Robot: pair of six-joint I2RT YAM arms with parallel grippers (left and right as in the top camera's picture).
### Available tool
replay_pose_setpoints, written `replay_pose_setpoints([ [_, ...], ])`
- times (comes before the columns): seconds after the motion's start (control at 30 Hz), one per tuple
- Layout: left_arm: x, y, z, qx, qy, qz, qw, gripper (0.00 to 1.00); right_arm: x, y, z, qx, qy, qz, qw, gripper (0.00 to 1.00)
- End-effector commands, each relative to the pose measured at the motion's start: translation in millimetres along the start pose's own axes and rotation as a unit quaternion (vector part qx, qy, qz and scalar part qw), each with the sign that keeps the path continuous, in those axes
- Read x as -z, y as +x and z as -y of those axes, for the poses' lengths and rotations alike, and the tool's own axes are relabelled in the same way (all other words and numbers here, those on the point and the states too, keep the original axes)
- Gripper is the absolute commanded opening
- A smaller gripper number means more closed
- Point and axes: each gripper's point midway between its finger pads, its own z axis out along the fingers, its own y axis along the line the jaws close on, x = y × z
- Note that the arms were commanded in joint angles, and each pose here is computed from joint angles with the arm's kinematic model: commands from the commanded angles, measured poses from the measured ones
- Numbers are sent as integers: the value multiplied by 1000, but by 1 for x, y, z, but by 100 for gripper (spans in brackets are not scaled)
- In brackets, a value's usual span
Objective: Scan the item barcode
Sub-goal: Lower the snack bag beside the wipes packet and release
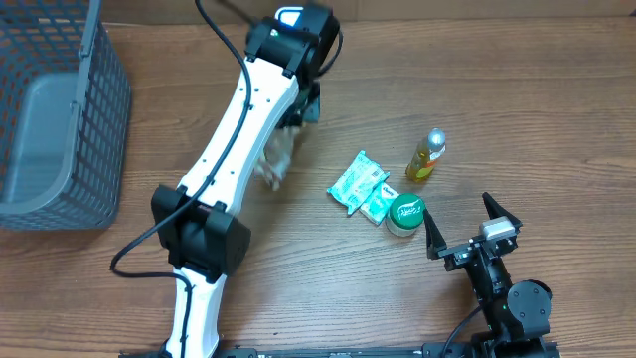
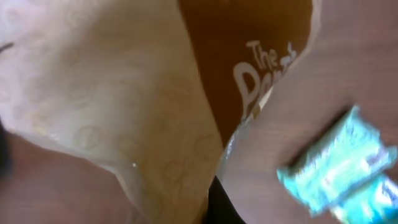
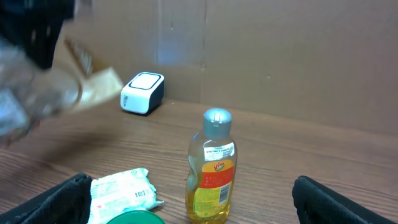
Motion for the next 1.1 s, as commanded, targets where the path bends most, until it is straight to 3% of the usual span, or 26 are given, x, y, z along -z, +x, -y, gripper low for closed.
replay_pose_setpoints([
  [0.0,-34,32,22,27,40,-91,995,5,0,3,2,-1,5,0,1000,100],
  [0.17,-61,57,35,28,66,-148,986,7,0,3,2,-1,5,0,1000,100],
  [0.23,-73,63,35,27,61,-156,985,24,0,2,2,-1,5,1,1000,100],
  [0.3,-82,70,33,25,55,-167,984,58,0,3,2,-1,5,0,1000,100],
  [0.33,-85,74,31,22,50,-172,984,69,0,3,2,-1,5,0,1000,100],
  [0.43,-88,82,27,-7,46,-187,981,86,0,3,2,-1,5,0,1000,100],
  [0.77,-81,81,10,-29,21,-188,982,91,0,3,2,-1,5,0,1000,100],
  [0.9,-62,67,22,-27,67,-170,983,91,0,3,2,-1,5,0,1000,100],
  [1.07,-9,29,36,-27,134,-78,987,92,0,3,2,-1,5,0,1000,100],
])
